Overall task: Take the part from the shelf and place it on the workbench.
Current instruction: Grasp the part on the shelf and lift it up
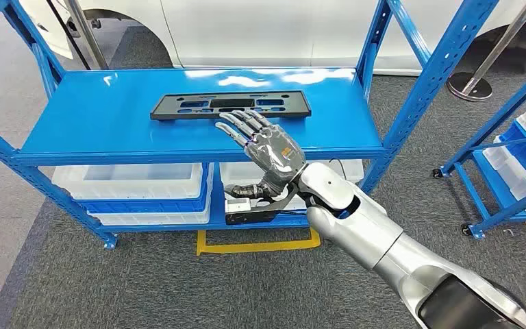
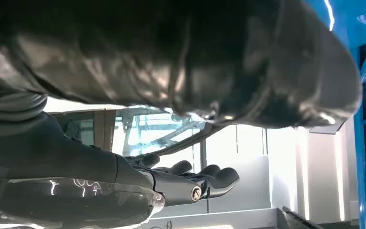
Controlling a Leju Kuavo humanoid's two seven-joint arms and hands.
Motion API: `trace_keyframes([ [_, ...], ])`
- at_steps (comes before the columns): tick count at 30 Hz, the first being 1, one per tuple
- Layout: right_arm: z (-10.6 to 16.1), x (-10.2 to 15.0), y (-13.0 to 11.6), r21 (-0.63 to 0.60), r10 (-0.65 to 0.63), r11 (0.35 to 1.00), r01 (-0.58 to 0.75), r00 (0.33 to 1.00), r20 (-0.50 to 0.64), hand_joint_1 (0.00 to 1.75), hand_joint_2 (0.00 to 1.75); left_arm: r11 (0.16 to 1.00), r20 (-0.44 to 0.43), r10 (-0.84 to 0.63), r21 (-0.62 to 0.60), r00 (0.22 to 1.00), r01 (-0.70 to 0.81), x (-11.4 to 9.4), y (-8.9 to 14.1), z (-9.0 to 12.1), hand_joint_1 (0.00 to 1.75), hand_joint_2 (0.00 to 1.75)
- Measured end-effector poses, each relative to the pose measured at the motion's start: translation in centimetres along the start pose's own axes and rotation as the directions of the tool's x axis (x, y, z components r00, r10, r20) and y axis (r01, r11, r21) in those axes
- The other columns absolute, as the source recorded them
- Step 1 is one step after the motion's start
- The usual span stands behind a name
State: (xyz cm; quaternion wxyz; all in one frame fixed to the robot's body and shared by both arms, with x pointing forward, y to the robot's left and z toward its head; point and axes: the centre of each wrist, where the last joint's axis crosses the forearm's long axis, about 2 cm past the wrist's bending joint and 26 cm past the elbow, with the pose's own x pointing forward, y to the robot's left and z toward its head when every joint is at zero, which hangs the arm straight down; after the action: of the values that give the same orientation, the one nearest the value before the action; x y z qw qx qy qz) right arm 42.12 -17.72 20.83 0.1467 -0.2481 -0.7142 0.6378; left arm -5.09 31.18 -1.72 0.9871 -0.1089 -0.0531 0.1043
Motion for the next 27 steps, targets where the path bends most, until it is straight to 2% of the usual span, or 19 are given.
trace_keyframes([
  [27, 0.5, -0.6, 1.1, 0.076, 0.006, 0.997, -0.005, 1.000, -0.006, 0.00, 0.00, 1.000, -0.002, 0.002, -0.002, 1.000, -0.002, -0.2, -0.3, 0.2, 0.00, 0.00],
])
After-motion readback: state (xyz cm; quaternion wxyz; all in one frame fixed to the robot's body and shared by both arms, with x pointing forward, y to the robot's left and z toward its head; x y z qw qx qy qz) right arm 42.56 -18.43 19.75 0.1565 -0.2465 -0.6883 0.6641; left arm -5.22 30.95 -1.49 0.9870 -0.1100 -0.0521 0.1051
